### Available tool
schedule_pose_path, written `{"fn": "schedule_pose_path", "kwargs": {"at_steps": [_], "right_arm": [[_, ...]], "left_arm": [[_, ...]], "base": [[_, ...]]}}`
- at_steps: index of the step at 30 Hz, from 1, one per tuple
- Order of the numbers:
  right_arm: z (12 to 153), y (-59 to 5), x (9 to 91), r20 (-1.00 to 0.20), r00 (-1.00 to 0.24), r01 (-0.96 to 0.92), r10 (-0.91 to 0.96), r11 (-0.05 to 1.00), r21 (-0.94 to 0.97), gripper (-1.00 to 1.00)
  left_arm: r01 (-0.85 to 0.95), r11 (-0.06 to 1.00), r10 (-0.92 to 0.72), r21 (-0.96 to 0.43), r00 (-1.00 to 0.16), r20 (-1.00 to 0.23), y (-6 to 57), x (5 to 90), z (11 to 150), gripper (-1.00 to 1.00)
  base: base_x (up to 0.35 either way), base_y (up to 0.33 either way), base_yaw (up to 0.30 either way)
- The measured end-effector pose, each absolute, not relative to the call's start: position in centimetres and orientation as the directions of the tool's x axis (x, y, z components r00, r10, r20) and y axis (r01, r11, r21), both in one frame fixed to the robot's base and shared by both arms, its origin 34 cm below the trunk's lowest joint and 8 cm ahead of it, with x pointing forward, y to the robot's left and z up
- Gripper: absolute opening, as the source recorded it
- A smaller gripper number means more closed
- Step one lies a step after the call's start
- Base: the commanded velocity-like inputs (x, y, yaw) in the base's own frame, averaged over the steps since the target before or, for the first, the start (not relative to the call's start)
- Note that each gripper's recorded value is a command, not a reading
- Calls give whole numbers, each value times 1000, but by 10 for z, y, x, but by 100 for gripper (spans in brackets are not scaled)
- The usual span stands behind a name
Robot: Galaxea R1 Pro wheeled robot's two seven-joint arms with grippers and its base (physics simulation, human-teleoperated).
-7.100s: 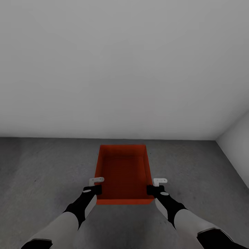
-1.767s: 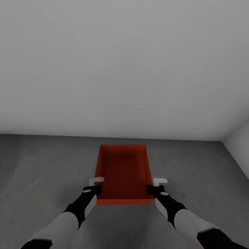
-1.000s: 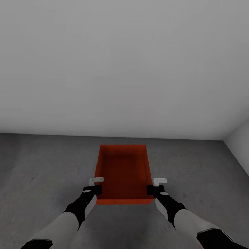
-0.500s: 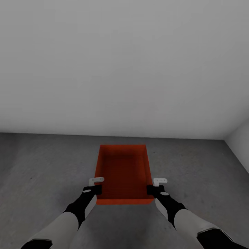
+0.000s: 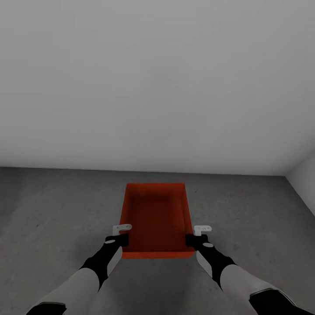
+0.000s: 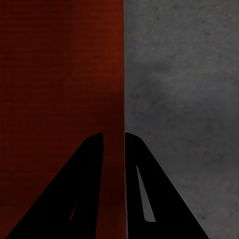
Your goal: Move the two storage containers from the living room to the garage. In the garage, place one container on the floor and stack the other container on top of it (either order is fine).
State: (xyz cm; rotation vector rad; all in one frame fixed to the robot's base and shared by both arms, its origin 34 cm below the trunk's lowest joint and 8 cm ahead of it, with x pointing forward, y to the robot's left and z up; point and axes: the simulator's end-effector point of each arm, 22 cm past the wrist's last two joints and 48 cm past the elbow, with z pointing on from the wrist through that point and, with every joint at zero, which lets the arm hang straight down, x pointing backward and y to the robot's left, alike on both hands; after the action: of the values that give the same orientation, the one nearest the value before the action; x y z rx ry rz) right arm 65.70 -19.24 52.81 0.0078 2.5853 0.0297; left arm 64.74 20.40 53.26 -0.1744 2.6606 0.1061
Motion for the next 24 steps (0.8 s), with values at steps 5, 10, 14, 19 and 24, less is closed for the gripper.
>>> {"fn": "schedule_pose_path", "kwargs": {"at_steps": [5, 10, 14, 19, 24], "right_arm": [[520, -192, 657, -528, -849, 0, 12, 1000, 23, -100], [513, -192, 657, -528, -849, -1, 12, 1000, 23, -100], [506, -192, 657, -528, -849, -1, 12, 1000, 23, -100], [498, -192, 657, -529, -849, -1, 11, 1000, 23, -100], [490, -192, 657, -529, -849, -1, 12, 1000, 23, -100]], "left_arm": [[-141, 989, -105, 45, -882, -459, 204, 648, 525, -100], [-141, 989, -105, 45, -882, -460, 204, 648, 517, -100], [-141, 989, -105, 45, -882, -460, 204, 648, 511, -100], [-142, 989, -105, 45, -882, -460, 204, 648, 503, -100], [-141, 989, -105, 45, -882, -460, 204, 648, 495, -100]], "base": [[0, 0, 0], [0, 0, 0], [0, 0, 0], [0, 0, 0], [0, 0, 0]]}}
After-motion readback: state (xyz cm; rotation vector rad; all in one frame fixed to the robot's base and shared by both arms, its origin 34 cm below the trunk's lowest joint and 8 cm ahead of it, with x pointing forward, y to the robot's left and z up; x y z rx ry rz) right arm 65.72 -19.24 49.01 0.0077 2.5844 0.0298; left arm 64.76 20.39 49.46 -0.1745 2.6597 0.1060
